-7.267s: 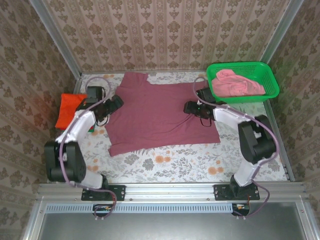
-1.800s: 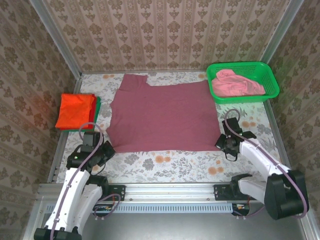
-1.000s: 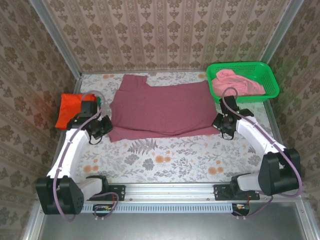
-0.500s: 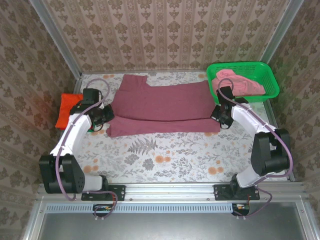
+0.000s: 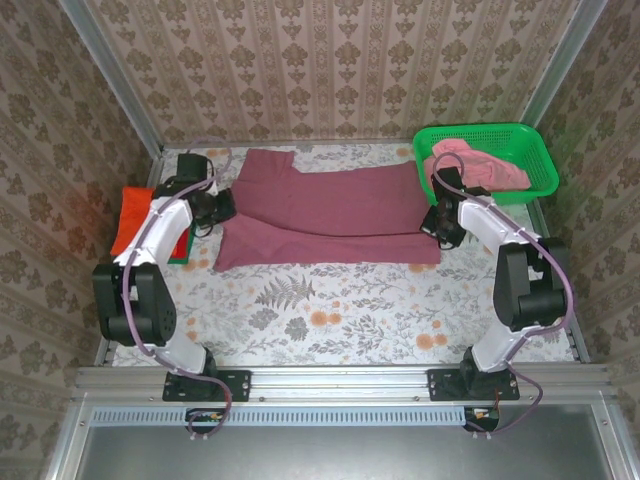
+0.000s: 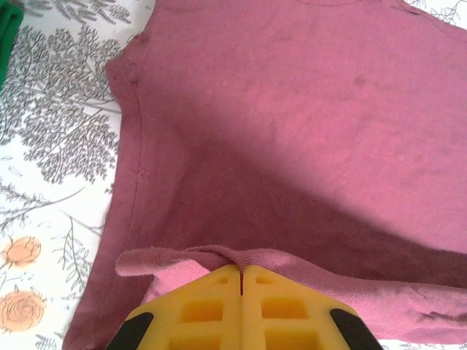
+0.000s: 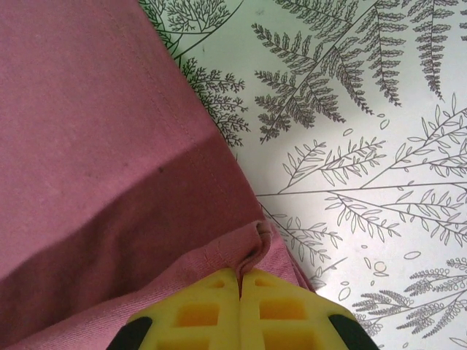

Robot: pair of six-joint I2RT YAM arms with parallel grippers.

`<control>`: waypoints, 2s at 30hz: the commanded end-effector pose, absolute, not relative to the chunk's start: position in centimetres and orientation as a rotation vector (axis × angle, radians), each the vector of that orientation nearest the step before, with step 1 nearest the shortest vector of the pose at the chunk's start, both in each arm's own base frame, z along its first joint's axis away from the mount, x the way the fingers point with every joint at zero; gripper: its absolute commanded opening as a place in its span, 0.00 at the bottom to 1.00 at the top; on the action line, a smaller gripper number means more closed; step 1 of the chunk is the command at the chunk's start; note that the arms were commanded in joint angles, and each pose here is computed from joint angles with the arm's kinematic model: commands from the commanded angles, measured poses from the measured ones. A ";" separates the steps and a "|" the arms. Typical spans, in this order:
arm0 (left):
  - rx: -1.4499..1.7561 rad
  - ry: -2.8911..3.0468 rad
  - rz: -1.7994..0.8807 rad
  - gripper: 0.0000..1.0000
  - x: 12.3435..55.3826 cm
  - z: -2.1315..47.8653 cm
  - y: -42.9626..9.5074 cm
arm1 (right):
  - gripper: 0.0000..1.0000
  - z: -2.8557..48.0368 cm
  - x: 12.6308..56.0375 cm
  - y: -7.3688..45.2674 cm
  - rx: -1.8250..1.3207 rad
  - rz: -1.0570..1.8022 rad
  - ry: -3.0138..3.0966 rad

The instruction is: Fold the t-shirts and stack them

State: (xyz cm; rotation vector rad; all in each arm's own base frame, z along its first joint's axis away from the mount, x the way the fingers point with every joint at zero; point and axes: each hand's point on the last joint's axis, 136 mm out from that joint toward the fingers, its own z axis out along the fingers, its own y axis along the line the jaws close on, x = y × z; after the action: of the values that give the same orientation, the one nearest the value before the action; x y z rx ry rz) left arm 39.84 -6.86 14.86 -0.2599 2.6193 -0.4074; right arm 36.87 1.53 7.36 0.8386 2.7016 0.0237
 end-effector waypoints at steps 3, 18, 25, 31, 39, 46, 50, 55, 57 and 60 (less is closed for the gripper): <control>-0.142 2.607 -0.399 0.00 41.7 15.4 -7.6 | 0.00 7.6 38.5 1.0 0.827 0.002 2.676; -0.149 2.666 -0.342 0.00 40.8 14.1 -7.0 | 0.00 6.8 40.0 1.3 0.800 0.015 2.695; -0.186 2.684 -0.317 0.00 40.2 13.1 -6.3 | 0.00 6.3 41.4 1.3 0.790 0.011 2.696; -0.213 2.672 -0.315 0.00 40.6 13.1 -6.1 | 0.11 7.4 42.7 1.7 0.729 0.056 2.641; -0.238 2.625 -0.364 0.69 41.2 14.2 -7.0 | 0.74 10.3 41.4 2.7 0.658 0.195 2.519; -0.310 2.567 -0.454 1.00 39.7 12.8 -8.3 | 0.77 9.2 38.5 6.4 0.564 0.338 2.507; -0.426 2.545 -0.532 1.00 38.9 10.0 -8.5 | 0.77 6.2 38.2 8.9 0.493 0.338 2.591; -0.536 2.551 -0.575 1.00 38.0 6.8 -7.9 | 0.77 3.5 38.1 9.3 0.488 0.282 2.647; -0.571 2.574 -0.554 1.00 37.2 5.7 -7.2 | 0.77 2.5 37.5 8.5 0.503 0.223 2.677; -0.614 2.612 -0.543 0.99 35.0 4.2 -6.6 | 0.77 1.5 36.0 8.0 0.517 0.184 2.717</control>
State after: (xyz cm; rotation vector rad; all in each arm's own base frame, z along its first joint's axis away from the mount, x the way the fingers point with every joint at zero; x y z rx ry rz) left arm 35.80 -6.93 4.74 -0.5529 2.6240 -0.5182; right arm 37.31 9.00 2.61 0.4925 2.6866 0.2535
